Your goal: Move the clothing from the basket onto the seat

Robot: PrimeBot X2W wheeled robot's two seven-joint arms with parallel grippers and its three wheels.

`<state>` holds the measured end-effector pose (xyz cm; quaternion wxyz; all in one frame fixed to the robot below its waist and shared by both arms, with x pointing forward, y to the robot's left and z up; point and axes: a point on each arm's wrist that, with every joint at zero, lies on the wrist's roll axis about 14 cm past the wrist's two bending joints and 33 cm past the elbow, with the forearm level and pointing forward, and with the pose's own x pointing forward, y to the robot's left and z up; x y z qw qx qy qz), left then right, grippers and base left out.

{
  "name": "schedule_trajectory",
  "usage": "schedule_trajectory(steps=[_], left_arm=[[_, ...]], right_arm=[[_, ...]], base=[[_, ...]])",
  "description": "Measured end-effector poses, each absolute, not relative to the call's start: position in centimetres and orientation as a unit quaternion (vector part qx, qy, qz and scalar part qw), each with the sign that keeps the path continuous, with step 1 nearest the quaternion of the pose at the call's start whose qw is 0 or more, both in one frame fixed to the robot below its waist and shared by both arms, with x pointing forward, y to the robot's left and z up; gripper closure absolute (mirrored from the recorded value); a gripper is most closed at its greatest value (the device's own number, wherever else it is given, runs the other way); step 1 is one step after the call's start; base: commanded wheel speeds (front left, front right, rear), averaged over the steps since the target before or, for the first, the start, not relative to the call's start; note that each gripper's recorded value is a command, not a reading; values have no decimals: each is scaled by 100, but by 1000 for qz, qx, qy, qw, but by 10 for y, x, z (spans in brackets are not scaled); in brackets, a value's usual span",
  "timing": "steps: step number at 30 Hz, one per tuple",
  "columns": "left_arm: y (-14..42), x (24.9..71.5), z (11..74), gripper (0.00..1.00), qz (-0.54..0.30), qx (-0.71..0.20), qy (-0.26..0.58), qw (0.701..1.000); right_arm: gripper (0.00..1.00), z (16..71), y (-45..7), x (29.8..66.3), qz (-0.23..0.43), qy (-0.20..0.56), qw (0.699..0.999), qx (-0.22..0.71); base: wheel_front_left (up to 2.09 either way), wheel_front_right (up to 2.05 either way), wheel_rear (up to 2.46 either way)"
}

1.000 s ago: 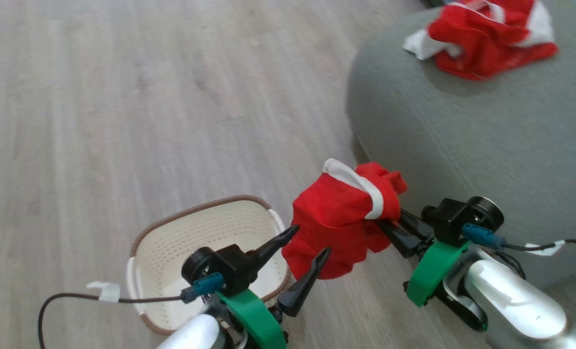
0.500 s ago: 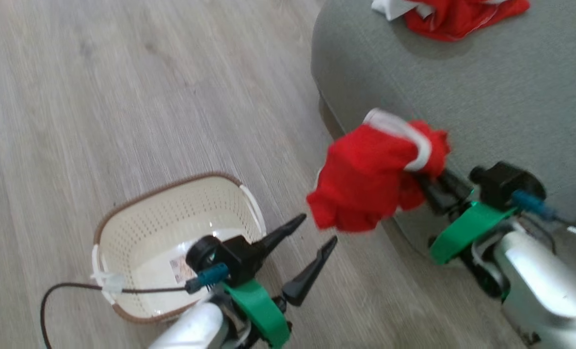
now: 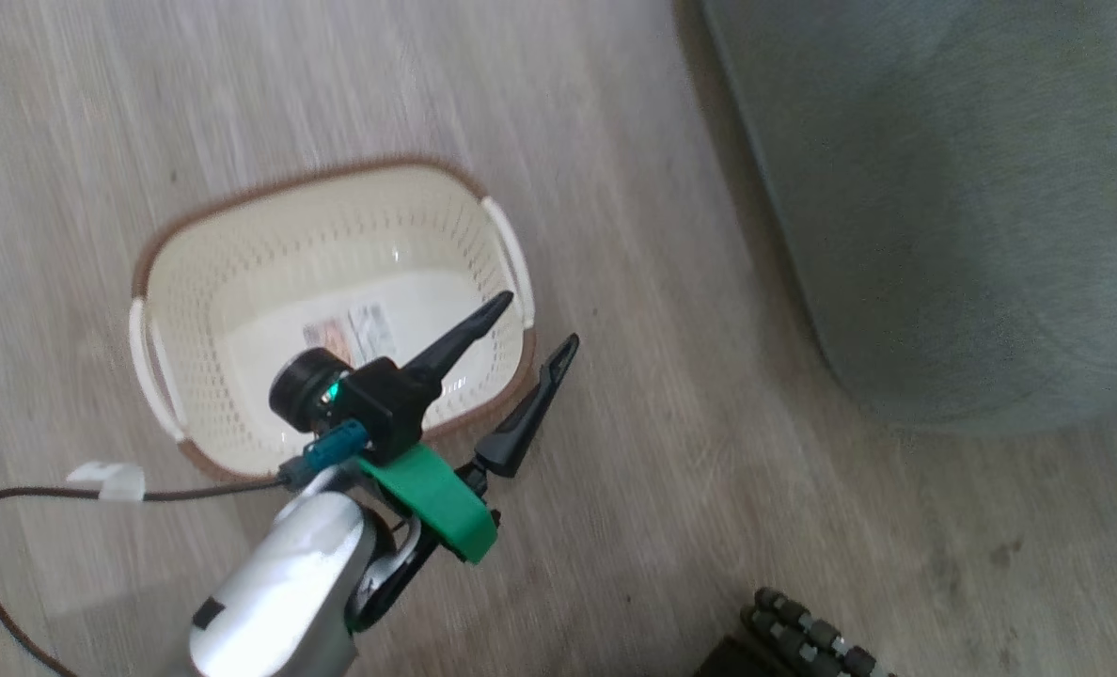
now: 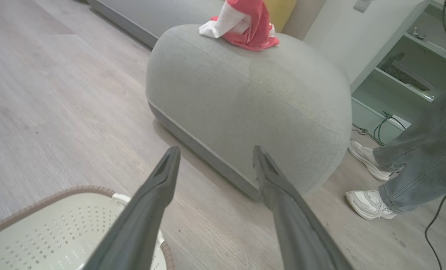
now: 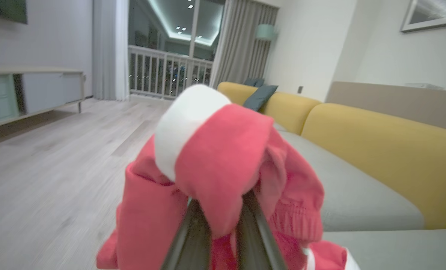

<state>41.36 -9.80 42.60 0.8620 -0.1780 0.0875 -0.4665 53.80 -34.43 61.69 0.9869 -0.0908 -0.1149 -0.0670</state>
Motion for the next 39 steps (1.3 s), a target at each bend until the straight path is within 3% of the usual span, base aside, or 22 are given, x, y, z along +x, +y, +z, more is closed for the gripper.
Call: schedule_trajectory(steps=[5,9,16,21,22,23,24,25,31,39], left_arm=[[-79,432,391,0,-435,-188,111,874],[-62,447,362,0,-405,-193,128,885],[-44,449,302,0,-374,-201,176,888],[-36,449,270,0,-356,-199,203,890],[-37,452,265,0,-353,-199,206,891],[-39,455,265,0,-353,-199,203,891],[-42,456,267,0,-355,-201,201,891],[-45,456,269,0,-360,-203,197,889],[-57,454,296,0,-374,-209,186,884],[-50,437,315,0,-338,-208,215,893]], right_arm=[[100,660,-411,578,-158,-164,970,-88],[100,654,-456,595,-227,-161,957,-75],[100,531,-512,591,-331,-56,941,-40],[100,427,-488,591,-335,29,942,-4],[91,417,-477,590,-333,30,942,4],[64,419,-475,589,-333,25,943,0],[15,424,-474,588,-331,23,943,-6],[0,428,-474,586,-328,21,944,-16],[0,453,-460,562,-288,33,954,-76],[0,453,-429,496,-231,71,965,-99]], base=[[0,0,0],[0,0,0],[0,0,0],[0,0,0],[0,0,0],[0,0,0],[0,0,0],[0,0,0],[0,0,0],[0,0,0]])
